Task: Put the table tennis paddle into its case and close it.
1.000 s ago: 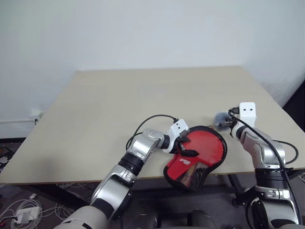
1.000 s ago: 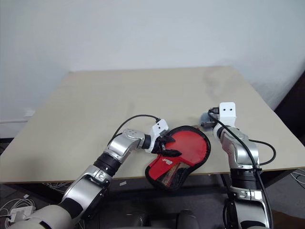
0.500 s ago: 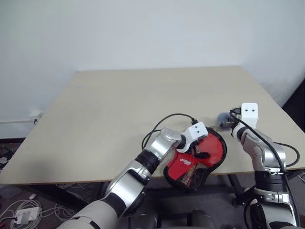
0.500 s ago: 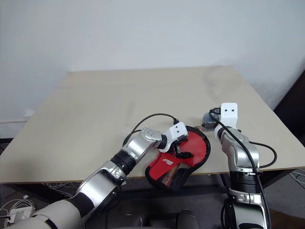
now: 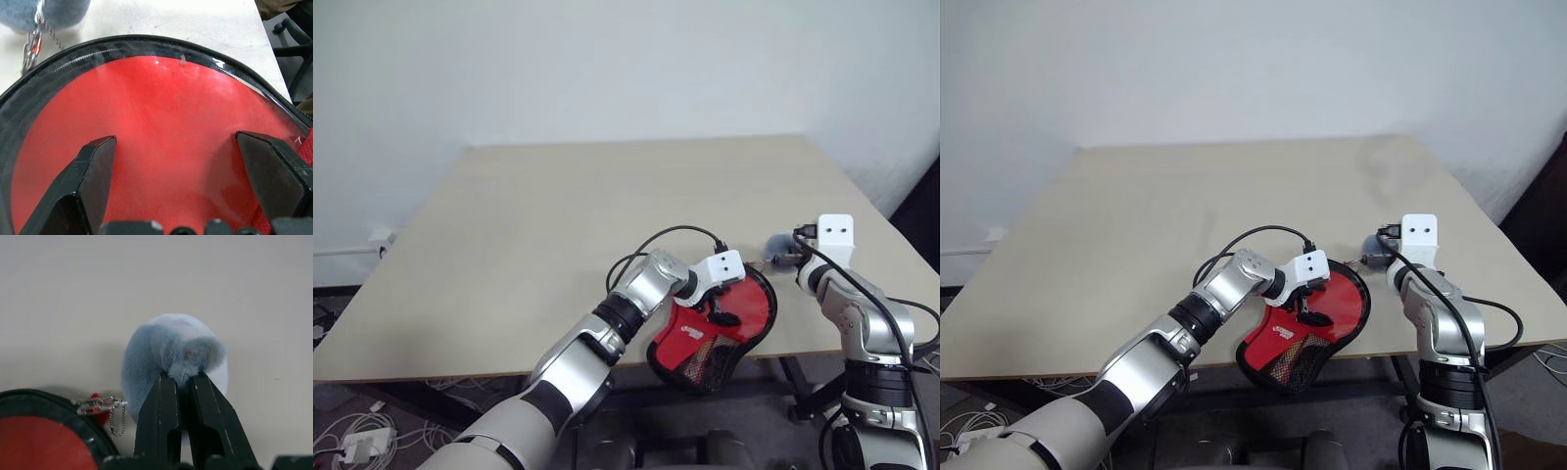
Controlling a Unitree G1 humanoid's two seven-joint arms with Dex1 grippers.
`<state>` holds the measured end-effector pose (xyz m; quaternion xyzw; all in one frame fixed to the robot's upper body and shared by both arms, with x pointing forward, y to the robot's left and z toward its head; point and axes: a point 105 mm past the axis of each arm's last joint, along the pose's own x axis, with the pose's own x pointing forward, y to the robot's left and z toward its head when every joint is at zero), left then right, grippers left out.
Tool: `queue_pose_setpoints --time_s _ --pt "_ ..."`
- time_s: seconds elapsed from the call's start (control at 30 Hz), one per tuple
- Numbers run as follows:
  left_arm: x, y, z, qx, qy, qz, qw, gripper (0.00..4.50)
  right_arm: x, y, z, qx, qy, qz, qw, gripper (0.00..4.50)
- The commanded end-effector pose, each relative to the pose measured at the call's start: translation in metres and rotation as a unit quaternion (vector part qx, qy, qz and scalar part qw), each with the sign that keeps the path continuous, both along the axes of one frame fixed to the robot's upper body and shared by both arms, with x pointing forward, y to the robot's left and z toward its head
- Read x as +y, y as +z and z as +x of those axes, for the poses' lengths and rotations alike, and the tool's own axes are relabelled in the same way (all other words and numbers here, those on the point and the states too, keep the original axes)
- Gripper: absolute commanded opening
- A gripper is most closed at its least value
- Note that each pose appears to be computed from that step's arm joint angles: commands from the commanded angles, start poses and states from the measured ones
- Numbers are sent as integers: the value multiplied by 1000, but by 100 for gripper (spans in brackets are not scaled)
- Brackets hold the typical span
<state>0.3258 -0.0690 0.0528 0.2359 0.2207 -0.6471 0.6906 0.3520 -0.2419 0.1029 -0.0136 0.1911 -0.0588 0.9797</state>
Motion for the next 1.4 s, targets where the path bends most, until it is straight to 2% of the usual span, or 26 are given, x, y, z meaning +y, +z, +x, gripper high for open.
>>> queue_pose_setpoints --time_s 0.03,0.23,0.4,0.53,0.67,0.87,1.23,1.4 --pt "35 -42 -1 41 38 84 995 416 -28 37 -6 -63 -87 -14 994 3" --pt "38 -44 -1 53 47 82 994 416 -30 29 -25 -35 -84 -24 996 3" --pt "38 -43 0 55 52 78 994 416 -24 27 -62 17 17 -54 998 3" --pt "37 -44 -1 57 52 78 994 416 -23 14 -88 77 60 -44 994 3" --pt "36 -45 -3 60 50 78 994 416 -9 11 -108 104 119 -39 987 3" --pt "35 -47 -5 64 49 76 994 416 -14 3 -125 136 126 -54 981 3" --pt "35 -48 -6 67 51 74 994 416 3 -1 -164 175 249 -90 948 3" --pt "34 -48 -6 66 50 74 994 416 18 2 -180 168 316 -90 929 3"
